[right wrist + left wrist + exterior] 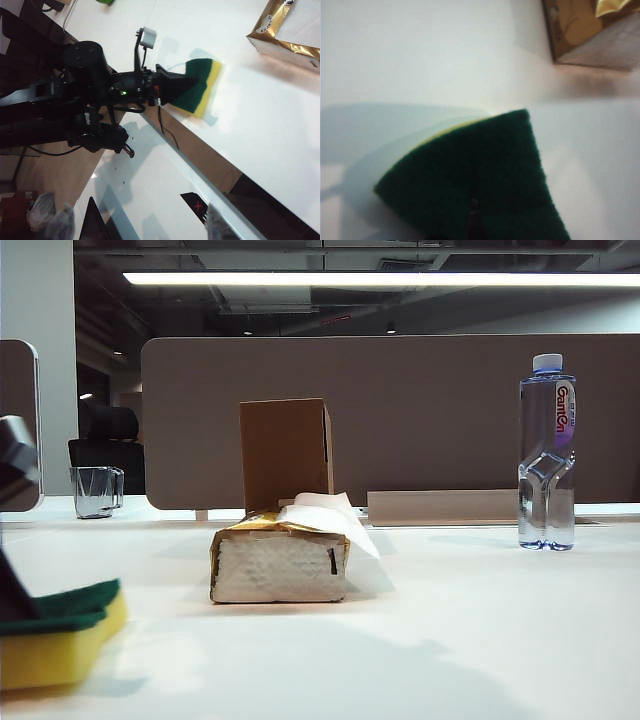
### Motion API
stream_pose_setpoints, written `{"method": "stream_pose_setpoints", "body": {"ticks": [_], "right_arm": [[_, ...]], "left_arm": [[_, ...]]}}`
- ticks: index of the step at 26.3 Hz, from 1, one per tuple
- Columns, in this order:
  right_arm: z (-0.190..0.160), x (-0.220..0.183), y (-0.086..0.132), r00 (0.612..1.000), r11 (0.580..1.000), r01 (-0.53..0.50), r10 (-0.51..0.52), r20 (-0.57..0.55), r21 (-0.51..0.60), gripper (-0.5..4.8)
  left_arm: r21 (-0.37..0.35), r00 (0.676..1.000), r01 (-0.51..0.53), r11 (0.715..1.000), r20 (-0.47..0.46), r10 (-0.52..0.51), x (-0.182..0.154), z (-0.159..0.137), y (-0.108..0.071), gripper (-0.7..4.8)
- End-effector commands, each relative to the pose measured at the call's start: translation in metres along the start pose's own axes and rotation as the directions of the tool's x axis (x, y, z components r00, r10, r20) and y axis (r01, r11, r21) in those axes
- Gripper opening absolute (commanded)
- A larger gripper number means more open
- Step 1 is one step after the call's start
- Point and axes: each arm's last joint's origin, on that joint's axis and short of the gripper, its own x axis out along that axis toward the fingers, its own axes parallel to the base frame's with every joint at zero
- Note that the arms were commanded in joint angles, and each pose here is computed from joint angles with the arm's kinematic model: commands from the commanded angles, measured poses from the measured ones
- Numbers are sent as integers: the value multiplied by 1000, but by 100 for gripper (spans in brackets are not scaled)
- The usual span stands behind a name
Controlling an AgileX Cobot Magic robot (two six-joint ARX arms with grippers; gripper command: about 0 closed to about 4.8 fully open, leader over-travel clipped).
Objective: Move the sponge from left to right to wipe the table, avoiding obstacles on the table, and finally reaching the bottle of mineral water.
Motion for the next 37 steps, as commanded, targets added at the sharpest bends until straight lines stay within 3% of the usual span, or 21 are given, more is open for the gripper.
{"method": "stream_pose_setpoints", "body": {"ticks": [1,9,22,29,34,37], "right_arm": [[0,-2,3,1000,1000,-9,9,8,-16,337],[-3,-3,2,1000,1000,-3,3,-10,4,337],[-5,-6,4,1000,1000,-5,5,-3,-3,337],[-9,-8,6,1000,1000,-4,4,-5,-4,337],[-13,-9,5,999,1000,6,-5,-32,24,337],[-15,-10,5,999,1000,9,-8,-43,30,337]], "left_arm": [[-13,994,2,1000,-114,-4,7,-14,0,-6],[-9,993,72,997,-96,-72,18,-20,-25,-5],[20,980,91,996,-182,-86,44,0,-52,-6],[76,975,139,987,-188,-123,59,2,-76,-5],[78,976,130,988,-188,-114,60,1,-76,-3],[78,976,131,988,-188,-114,60,1,-76,56]]}}
